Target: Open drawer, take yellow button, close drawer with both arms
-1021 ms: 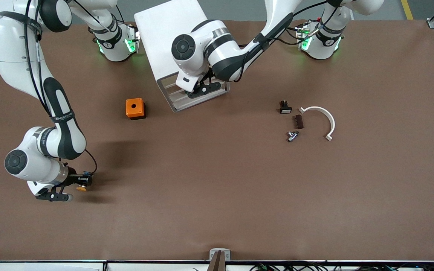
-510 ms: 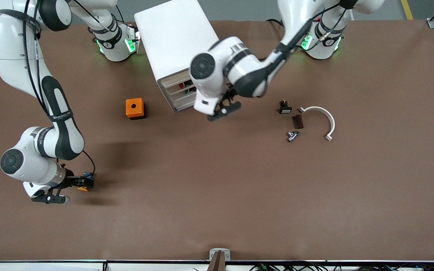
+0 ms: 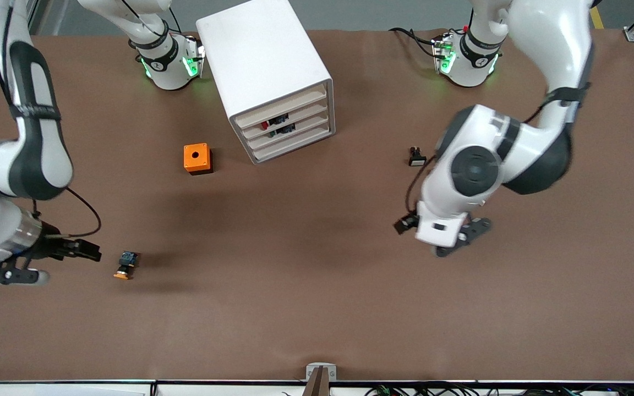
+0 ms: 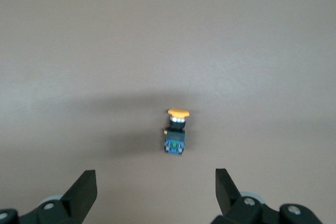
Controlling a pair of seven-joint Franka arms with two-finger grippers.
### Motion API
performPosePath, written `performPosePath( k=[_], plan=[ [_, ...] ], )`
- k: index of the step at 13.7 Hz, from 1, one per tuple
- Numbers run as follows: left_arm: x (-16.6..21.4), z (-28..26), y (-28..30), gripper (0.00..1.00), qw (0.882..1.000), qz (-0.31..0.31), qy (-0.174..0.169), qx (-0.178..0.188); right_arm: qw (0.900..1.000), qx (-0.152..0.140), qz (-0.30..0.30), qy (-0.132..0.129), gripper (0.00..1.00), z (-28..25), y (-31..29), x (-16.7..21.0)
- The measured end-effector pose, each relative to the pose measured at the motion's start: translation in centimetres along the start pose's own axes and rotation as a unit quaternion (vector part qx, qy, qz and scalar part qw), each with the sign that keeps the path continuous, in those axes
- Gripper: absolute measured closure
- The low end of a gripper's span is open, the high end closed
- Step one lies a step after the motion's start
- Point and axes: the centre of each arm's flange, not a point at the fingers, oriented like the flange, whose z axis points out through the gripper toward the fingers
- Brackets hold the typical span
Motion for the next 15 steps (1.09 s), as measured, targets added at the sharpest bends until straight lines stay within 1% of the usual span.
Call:
performPosePath(
  k=[2,4,7,9,12,14,15],
  plan=[
    [3.0,-2.8,-3.8,0.00,1.000,0.015,0.013,-0.010,1.000,0.002,-0.001,0.003,0.00,-5.1,-0.1,-1.4],
    [4.5,-5.5,-7.1,0.00,0.999,0.031,0.019,-0.008,1.000,0.004,0.002,0.002,0.00,-10.0,0.1,-3.3],
    [5.1,-9.9,-11.4,0.00,0.997,0.078,0.029,-0.002,1.000,0.006,0.004,-0.002,0.00,-16.8,0.4,-7.1],
    [4.8,-12.3,-13.3,0.00,0.993,0.114,0.035,0.002,1.000,0.006,0.002,-0.005,0.00,-19.9,0.1,-9.6],
    [3.5,-14.6,-15.2,0.00,0.984,0.172,0.036,0.013,1.000,0.008,-0.002,-0.026,0.00,-21.5,-0.5,-12.3],
    [1.7,-15.8,-16.4,0.00,0.983,0.180,0.035,0.015,0.999,0.009,-0.004,-0.037,0.00,-20.9,-0.7,-12.5],
    [0.7,-16.4,-17.2,0.00,0.984,0.177,0.032,0.009,0.999,0.009,-0.003,-0.041,0.00,-20.6,-0.6,-12.6]
  ],
)
